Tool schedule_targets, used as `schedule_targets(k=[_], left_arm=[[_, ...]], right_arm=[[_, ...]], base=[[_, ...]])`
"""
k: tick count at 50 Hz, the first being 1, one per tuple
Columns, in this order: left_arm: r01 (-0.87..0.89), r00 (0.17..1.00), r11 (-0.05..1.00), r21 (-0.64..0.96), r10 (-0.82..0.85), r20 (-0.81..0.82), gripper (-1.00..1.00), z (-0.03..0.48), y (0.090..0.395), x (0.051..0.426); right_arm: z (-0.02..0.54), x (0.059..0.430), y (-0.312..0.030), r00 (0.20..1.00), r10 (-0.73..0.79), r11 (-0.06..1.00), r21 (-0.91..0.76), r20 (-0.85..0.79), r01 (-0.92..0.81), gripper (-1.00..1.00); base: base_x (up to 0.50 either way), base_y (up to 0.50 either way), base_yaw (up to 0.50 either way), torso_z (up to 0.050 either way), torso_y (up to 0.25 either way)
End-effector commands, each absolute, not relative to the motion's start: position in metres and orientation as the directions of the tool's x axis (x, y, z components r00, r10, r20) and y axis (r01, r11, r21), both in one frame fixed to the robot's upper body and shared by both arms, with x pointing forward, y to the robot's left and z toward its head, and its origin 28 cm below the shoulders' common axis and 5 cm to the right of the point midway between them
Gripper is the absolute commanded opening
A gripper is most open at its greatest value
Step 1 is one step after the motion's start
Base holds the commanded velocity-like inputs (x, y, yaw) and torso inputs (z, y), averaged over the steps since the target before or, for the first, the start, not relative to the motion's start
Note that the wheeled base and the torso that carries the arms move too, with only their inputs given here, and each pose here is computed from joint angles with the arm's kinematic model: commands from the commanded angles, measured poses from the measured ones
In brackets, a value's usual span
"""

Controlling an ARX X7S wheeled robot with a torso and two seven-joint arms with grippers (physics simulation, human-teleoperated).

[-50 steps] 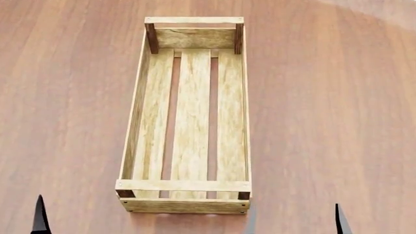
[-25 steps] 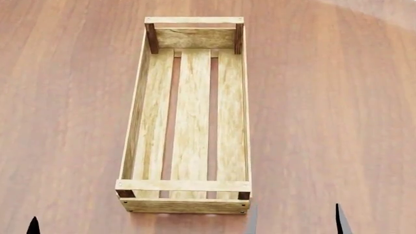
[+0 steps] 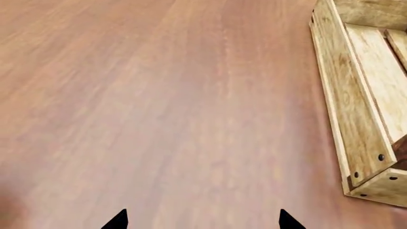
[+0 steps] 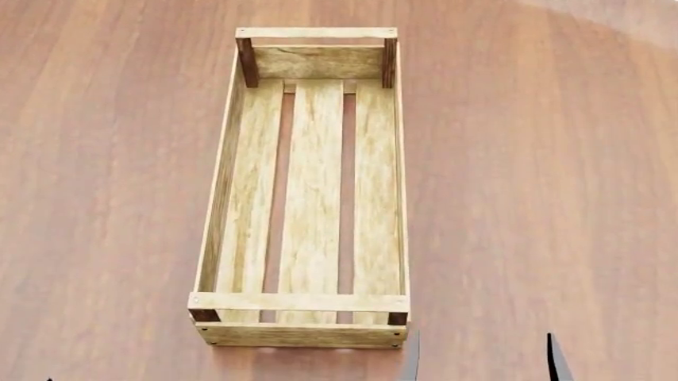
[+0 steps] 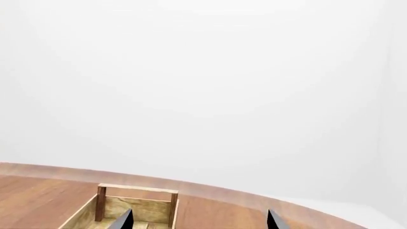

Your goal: Stack the right bowl on the left bowl and place them in the tray.

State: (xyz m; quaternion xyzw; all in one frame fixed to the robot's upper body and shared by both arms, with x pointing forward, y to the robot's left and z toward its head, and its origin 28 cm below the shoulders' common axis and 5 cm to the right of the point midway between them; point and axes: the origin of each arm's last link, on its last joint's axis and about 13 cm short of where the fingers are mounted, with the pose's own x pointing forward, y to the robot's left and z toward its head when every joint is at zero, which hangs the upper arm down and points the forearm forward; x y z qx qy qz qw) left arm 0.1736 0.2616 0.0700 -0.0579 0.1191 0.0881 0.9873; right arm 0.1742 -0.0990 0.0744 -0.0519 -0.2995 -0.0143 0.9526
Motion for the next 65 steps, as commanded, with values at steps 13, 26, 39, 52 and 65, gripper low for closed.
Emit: schedule_targets(k=[13,26,39,52,65], left_arm=[[-0.215,0.920,0.959,-0.183,0.136,-0.369,1.00,0.069,0.263,0.170],[-0.252,0.909,0.947,-0.199,0.161,-0.386,1.00,0.070,0.266,0.169],[-0.276,0.905,0.946,-0.170,0.196,-0.378,1.00,0.070,0.270,0.167],[-0.292,0.885,0.943,-0.159,0.204,-0.418,1.00,0.061,0.273,0.161],[-0.318,0.862,0.936,-0.150,0.220,-0.456,1.00,0.056,0.277,0.159]], right_arm=[[0.075,0.175,-0.100,0.815,0.005,0.992,-0.103,0.579,0.067,1.00],[0.076,0.174,-0.099,0.815,0.005,0.992,-0.105,0.580,0.069,1.00],[0.075,0.175,-0.100,0.817,0.006,0.992,-0.107,0.577,0.068,1.00],[0.075,0.175,-0.100,0.817,0.006,0.992,-0.109,0.576,0.070,1.00],[0.074,0.175,-0.100,0.819,0.004,0.991,-0.111,0.574,0.073,1.00]], base=[[0.00,0.00,0.00,0.000,0.000],[0.00,0.00,0.00,0.000,0.000],[0.00,0.00,0.00,0.000,0.000],[0.00,0.00,0.00,0.000,0.000],[0.00,0.00,0.00,0.000,0.000]])
